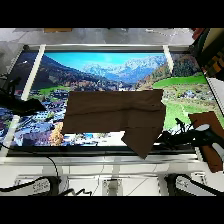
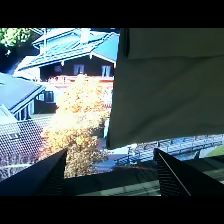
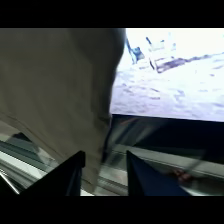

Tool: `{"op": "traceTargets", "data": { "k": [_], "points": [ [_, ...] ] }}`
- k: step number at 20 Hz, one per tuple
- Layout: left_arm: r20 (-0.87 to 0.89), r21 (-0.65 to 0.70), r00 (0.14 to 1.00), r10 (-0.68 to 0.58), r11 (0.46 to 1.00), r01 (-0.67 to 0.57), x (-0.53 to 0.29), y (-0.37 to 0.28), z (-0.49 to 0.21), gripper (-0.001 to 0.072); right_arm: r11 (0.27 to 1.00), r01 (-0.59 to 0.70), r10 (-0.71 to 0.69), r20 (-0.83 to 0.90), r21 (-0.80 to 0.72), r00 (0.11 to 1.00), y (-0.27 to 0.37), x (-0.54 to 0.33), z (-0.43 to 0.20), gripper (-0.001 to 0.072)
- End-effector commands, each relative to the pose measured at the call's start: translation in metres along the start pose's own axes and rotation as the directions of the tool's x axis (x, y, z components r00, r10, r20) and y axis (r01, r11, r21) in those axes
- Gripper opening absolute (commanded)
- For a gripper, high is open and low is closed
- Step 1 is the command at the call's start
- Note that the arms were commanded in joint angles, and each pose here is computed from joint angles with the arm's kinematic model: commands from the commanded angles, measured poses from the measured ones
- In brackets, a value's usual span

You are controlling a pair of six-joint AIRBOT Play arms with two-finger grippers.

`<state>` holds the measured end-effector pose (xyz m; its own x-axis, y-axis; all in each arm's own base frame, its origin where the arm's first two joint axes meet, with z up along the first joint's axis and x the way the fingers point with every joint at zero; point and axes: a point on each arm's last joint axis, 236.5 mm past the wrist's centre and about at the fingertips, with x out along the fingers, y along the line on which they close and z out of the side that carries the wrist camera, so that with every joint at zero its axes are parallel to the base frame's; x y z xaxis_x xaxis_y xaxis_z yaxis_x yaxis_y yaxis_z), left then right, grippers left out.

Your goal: Fold the clothes and pants, and hang the long-sleeved shirts on hangers.

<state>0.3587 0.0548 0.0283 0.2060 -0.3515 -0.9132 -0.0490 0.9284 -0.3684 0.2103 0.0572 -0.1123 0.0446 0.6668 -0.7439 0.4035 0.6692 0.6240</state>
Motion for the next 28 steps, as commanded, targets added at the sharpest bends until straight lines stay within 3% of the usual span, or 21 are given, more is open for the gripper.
{"op": "traceTargets", "data": {
  "k": [1, 5, 6, 7, 8, 16, 23, 24, 26, 28],
  "points": [
    [0.016, -0.006, 1.000, 0.007, 1.000, -0.007, 0.004, 0.003, 0.003, 0.0579, 0.999, -0.034, 0.031, 0.077, 0.033, 0.997, -0.005, 0.018, 0.002, 0.0261],
    [0.008, -0.014, 1.000, 0.005, 1.000, -0.005, 0.010, 0.005, 0.001, 0.0579, 0.996, -0.088, 0.089, 0.125, -0.019, 0.988, 0.006, 0.019, 0.011, 0.0258],
    [0.003, -0.018, 1.000, 0.003, 1.000, -0.003, 0.012, 0.006, -0.001, 0.0579, 0.993, -0.109, 0.114, 0.143, -0.044, 0.983, 0.012, 0.018, 0.015, 0.0200],
    [0.001, -0.022, 1.000, 0.003, 1.000, -0.003, 0.015, 0.007, -0.002, 0.0579, 0.989, -0.128, 0.138, 0.159, -0.073, 0.978, 0.018, 0.017, 0.019, 0.0079],
    [-0.005, -0.032, 1.000, 0.002, 0.999, -0.002, 0.019, 0.008, -0.005, 0.0579, 0.985, -0.139, 0.155, 0.170, -0.100, 0.973, 0.022, 0.016, 0.022, 0.0013],
    [-0.164, -0.101, 0.983, -0.081, 0.993, 0.065, 0.090, 0.010, -0.081, 0.0578, 0.984, -0.130, 0.153, 0.202, -0.123, 0.967, 0.022, 0.014, 0.029, 0.0011],
    [-0.075, -0.198, 0.989, -0.126, 0.974, 0.109, 0.138, 0.009, -0.096, 0.0570, 0.984, -0.127, 0.150, 0.206, -0.122, 0.967, 0.021, 0.014, 0.030, 0.0011],
    [-0.090, -0.208, 0.987, -0.136, 0.971, 0.115, 0.141, 0.008, -0.100, 0.0491, 0.984, -0.126, 0.149, 0.206, -0.122, 0.967, 0.021, 0.014, 0.030, 0.0011],
    [-0.101, -0.205, 0.980, -0.170, 0.968, 0.147, 0.146, 0.001, -0.101, 0.0452, 0.986, -0.118, 0.142, 0.216, -0.121, 0.966, 0.019, 0.014, 0.032, 0.0011],
    [-0.114, -0.174, 0.975, -0.191, 0.970, 0.170, 0.151, -0.012, -0.102, 0.0284, 0.988, -0.099, 0.125, 0.237, -0.117, 0.963, 0.015, 0.013, 0.037, 0.0011]
  ]
}}
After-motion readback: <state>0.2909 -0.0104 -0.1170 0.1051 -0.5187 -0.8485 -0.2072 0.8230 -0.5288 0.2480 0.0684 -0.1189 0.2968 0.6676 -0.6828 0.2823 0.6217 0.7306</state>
